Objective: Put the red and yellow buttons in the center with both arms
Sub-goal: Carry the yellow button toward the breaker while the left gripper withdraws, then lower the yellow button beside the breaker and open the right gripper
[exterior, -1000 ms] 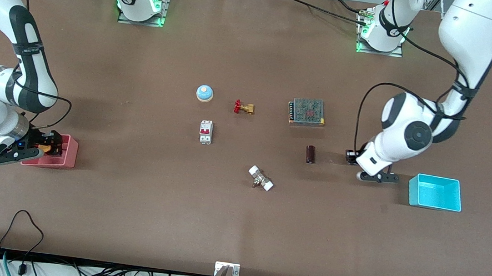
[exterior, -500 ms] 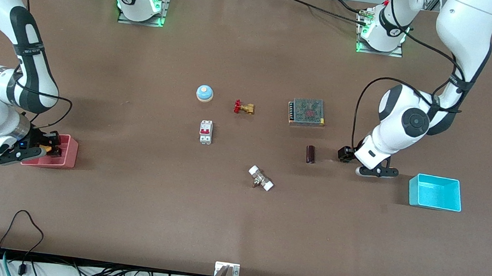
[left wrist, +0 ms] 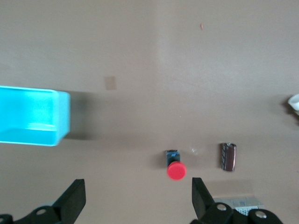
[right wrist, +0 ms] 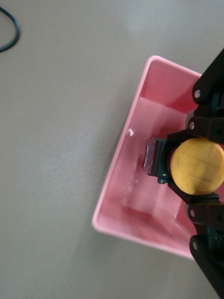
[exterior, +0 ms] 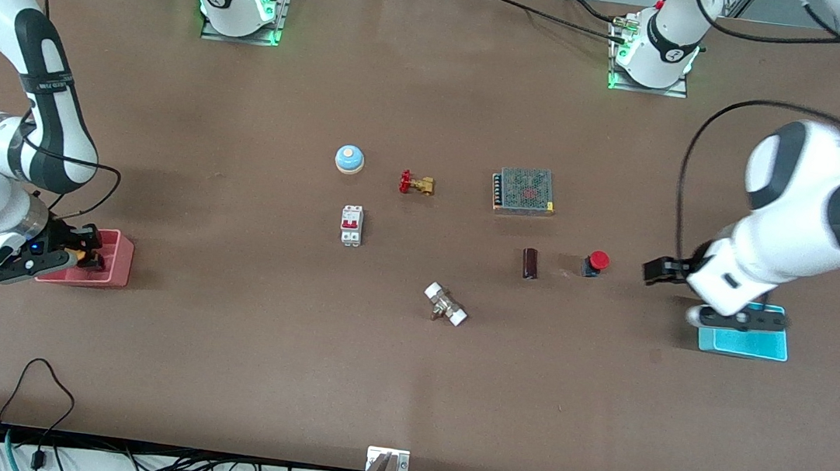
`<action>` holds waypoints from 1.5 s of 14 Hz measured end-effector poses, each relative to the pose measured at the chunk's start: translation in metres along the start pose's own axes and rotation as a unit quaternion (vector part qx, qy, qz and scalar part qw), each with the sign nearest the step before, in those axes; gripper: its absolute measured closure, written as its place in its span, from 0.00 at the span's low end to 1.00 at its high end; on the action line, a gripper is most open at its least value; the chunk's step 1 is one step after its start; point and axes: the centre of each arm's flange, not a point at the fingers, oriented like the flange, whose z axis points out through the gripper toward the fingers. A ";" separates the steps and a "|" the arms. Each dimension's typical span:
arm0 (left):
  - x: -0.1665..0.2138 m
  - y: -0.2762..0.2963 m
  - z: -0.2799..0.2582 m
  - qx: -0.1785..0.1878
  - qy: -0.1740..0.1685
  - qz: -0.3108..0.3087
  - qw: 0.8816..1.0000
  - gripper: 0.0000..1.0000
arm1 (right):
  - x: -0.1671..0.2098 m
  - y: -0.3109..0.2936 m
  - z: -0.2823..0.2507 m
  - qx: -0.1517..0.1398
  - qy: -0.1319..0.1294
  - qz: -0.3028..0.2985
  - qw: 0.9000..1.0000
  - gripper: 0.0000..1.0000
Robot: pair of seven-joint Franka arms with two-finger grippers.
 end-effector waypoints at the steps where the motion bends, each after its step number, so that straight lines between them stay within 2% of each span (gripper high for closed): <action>1: 0.000 -0.008 -0.029 0.002 -0.006 0.010 1.000 0.00 | 0.006 -0.004 -0.020 0.006 -0.006 -0.005 1.000 0.62; 3: -0.003 -0.017 -0.067 0.003 -0.009 0.022 1.000 0.00 | 0.020 -0.025 -0.076 0.025 -0.020 0.001 0.999 0.62; 5: -0.004 -0.017 -0.074 0.003 -0.009 0.029 1.000 0.00 | 0.032 -0.068 -0.124 0.039 -0.038 0.037 0.998 0.62; 7: -0.003 -0.016 -0.073 0.004 -0.010 0.040 0.999 0.00 | 0.051 -0.125 -0.137 0.043 -0.048 0.067 0.996 0.62; 9: -0.005 -0.026 -0.079 0.020 -0.006 0.084 0.996 0.00 | 0.070 -0.188 -0.119 0.042 -0.051 0.091 0.994 0.62; 10: -0.009 -0.034 -0.084 0.028 -0.001 0.107 0.994 0.00 | 0.075 -0.216 -0.104 0.041 -0.043 0.107 0.993 0.62; 13: -0.036 -0.049 -0.101 0.039 0.046 0.132 0.989 0.00 | 0.073 -0.280 -0.046 0.034 -0.016 0.134 0.990 0.62; 15: -0.058 -0.055 -0.100 0.041 0.064 0.130 0.989 0.00 | 0.066 -0.298 -0.016 0.035 -0.015 0.135 0.990 0.62; 21: -0.067 -0.068 -0.083 0.042 0.055 0.122 0.990 0.00 | 0.065 -0.306 -0.001 0.038 -0.018 0.135 0.990 0.62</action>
